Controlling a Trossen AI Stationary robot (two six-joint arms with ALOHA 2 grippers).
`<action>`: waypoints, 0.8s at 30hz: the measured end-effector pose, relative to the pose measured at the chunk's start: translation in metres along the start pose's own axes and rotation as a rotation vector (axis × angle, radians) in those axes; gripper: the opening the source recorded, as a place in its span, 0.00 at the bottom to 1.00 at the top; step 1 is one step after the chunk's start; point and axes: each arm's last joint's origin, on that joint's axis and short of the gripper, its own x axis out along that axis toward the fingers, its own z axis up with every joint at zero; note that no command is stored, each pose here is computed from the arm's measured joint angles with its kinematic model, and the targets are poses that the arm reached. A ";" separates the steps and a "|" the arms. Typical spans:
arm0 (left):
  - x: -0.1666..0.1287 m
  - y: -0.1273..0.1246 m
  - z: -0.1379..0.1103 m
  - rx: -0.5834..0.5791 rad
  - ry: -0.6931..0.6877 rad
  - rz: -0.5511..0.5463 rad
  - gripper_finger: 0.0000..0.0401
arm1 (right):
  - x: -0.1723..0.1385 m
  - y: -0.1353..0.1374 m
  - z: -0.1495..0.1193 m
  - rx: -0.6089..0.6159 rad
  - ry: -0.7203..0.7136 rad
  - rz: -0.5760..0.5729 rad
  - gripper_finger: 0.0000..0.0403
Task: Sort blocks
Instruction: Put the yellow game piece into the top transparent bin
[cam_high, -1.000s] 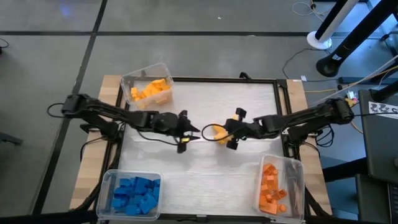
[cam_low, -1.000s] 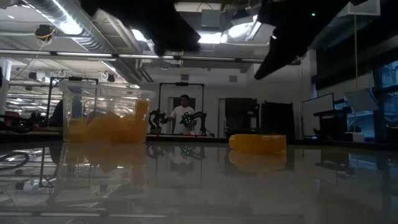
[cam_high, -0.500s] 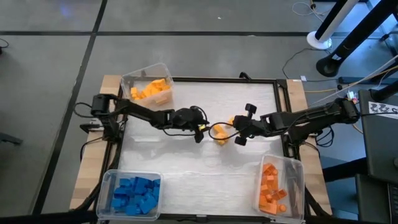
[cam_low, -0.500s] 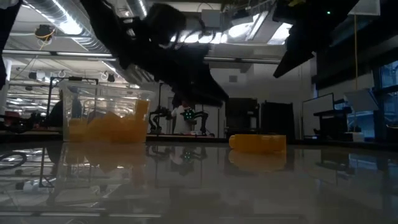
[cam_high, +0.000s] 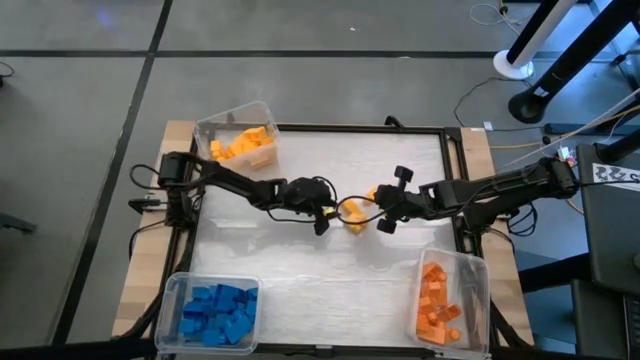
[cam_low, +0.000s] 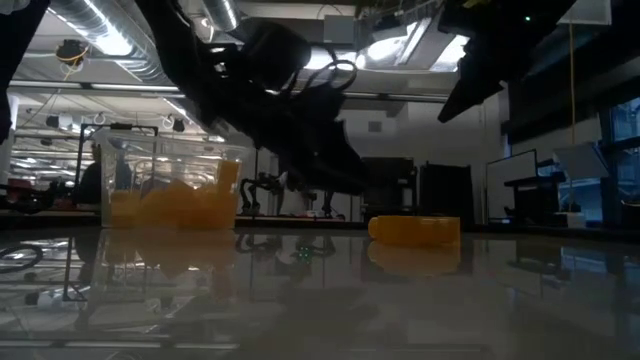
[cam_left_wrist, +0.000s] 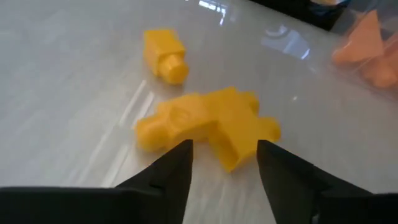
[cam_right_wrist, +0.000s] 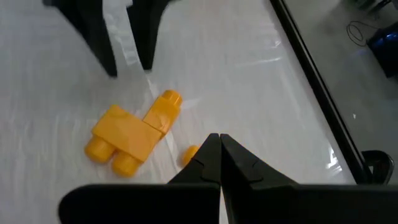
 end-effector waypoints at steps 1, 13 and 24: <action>0.002 -0.002 0.002 0.001 -0.010 -0.006 0.43 | 0.000 0.000 0.000 0.001 -0.001 0.000 0.00; 0.027 -0.001 -0.010 -0.030 0.040 0.000 0.54 | 0.000 0.001 0.001 0.004 -0.004 0.014 0.00; 0.035 -0.001 -0.017 0.017 0.046 -0.035 0.52 | 0.000 0.000 0.000 0.002 0.000 0.012 0.00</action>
